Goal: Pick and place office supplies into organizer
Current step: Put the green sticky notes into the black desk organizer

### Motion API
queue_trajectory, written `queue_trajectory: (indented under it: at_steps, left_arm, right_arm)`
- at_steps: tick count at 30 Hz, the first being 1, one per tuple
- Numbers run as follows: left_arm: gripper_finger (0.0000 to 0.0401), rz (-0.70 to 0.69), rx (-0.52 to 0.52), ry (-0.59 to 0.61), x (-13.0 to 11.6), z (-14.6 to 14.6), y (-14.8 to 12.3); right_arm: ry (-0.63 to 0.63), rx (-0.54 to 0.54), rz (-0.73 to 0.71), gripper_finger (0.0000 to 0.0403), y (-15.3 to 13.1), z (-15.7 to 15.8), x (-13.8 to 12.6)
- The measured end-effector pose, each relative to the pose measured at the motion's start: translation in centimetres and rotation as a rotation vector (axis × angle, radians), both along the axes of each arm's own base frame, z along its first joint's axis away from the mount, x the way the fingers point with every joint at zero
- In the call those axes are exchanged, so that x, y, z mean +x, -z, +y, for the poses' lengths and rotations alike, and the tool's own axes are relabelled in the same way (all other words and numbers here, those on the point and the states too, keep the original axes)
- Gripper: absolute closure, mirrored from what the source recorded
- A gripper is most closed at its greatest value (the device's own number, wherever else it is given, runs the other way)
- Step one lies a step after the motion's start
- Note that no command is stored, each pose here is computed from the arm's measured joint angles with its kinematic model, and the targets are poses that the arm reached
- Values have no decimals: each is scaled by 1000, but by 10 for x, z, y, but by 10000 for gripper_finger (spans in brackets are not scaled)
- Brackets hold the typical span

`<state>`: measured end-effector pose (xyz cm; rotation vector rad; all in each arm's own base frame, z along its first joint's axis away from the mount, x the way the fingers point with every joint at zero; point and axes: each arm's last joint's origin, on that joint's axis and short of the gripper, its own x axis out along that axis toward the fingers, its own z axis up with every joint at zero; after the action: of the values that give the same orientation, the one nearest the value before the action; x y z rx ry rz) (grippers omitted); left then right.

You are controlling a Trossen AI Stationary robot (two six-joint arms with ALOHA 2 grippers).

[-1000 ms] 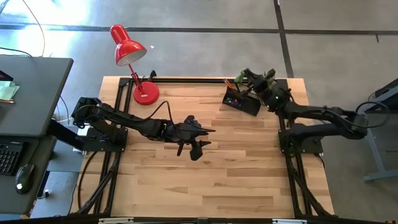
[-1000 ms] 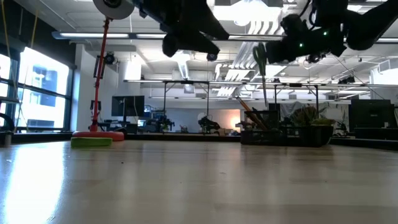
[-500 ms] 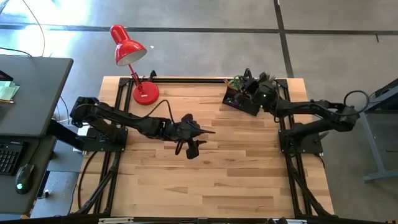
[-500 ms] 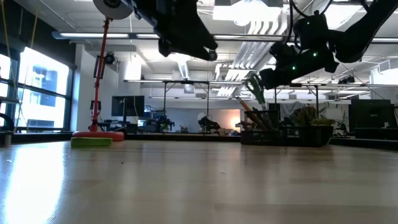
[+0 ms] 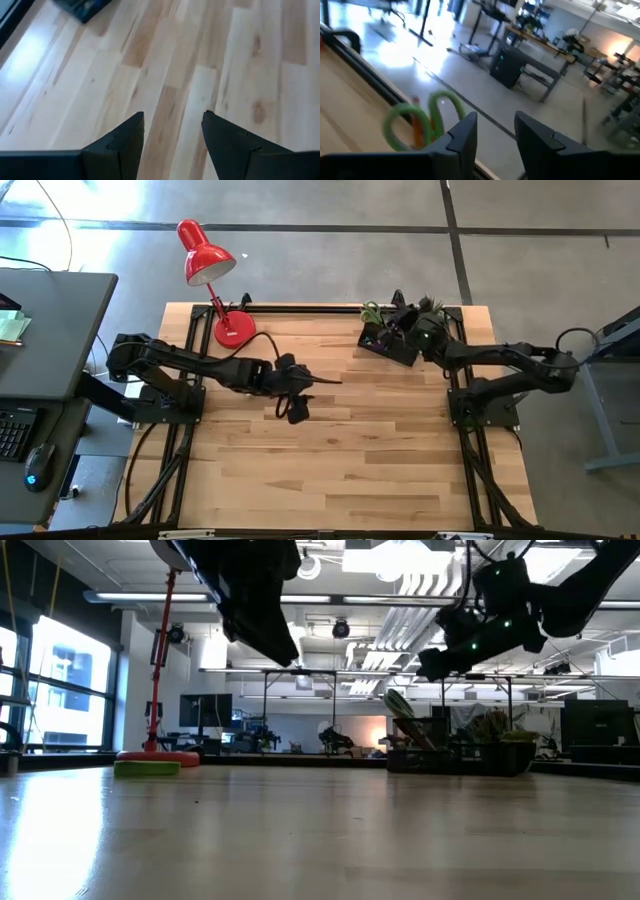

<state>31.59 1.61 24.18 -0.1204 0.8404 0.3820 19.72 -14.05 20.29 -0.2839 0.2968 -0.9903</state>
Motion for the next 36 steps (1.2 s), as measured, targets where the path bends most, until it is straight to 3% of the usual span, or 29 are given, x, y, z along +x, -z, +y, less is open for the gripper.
queue_trajectory:
  at_steps: [4, 9, 14, 17, 24, 31, 36]
  left_arm:
    - [217, -12, -26, -36, -1, 0, -1]
    - [217, -28, -139, -72, -2, -2, 0]
    - [217, -3, -151, -69, -4, -2, 1]
    - [217, 9, -127, -43, -4, -2, 1]
    - [217, 41, -84, -24, -5, -2, 3]
    - [217, 321, -54, -240, -36, 1, 21]
    - [217, 431, 21, -324, -50, 3, 31]
  right_arm:
    - [-190, -3, -96, 280, -16, 19, 4]
    - [-606, 171, -173, 279, -22, 48, 9]
    - [-812, 293, -117, 279, -12, 66, 16]
    - [-909, 308, -83, 279, -7, 74, 21]
    - [-926, 206, -53, 279, -8, 84, 27]
    - [-908, 214, -46, 279, -7, 85, 27]
    - [-887, 213, -41, 279, -6, 84, 27]
